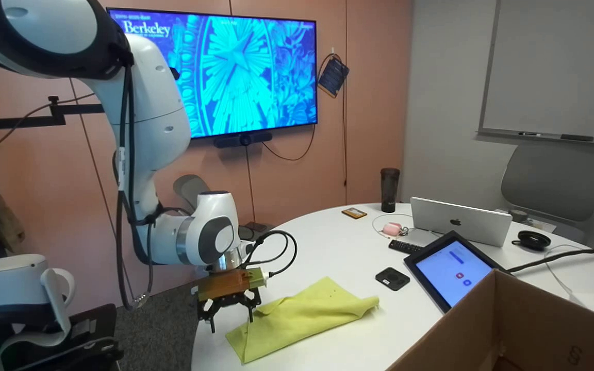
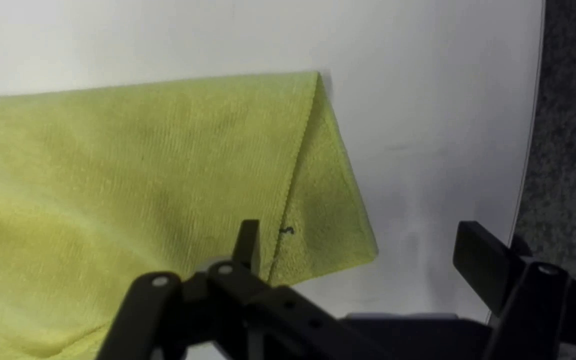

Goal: Pick up the marker, put it on the towel , fold the towel together with the marker and put it in the box

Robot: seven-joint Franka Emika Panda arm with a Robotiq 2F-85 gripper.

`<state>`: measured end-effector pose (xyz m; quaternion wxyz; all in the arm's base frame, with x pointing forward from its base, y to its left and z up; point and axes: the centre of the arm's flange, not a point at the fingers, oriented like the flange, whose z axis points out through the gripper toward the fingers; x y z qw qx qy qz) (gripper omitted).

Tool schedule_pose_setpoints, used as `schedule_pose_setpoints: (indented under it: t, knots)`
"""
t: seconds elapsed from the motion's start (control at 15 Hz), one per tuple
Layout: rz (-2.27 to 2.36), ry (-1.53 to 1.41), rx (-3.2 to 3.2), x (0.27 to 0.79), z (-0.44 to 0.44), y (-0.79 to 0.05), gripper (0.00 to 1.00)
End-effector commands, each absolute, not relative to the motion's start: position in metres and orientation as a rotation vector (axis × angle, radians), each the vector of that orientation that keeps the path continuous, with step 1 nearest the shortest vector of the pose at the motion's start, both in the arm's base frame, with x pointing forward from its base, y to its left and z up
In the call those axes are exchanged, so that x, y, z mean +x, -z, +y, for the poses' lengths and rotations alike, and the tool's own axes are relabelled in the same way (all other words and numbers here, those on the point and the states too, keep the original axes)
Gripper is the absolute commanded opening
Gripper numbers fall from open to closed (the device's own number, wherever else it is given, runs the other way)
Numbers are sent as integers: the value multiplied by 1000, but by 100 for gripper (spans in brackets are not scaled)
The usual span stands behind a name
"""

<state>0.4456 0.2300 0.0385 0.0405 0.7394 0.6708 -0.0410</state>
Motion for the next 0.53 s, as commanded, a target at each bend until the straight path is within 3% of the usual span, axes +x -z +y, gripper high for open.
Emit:
schedule_pose_setpoints:
  t: [0.0,0.47]
  knots:
    - [2191,154,2080,445,223,-32,100]
    - [2163,89,2079,448,205,-8,100]
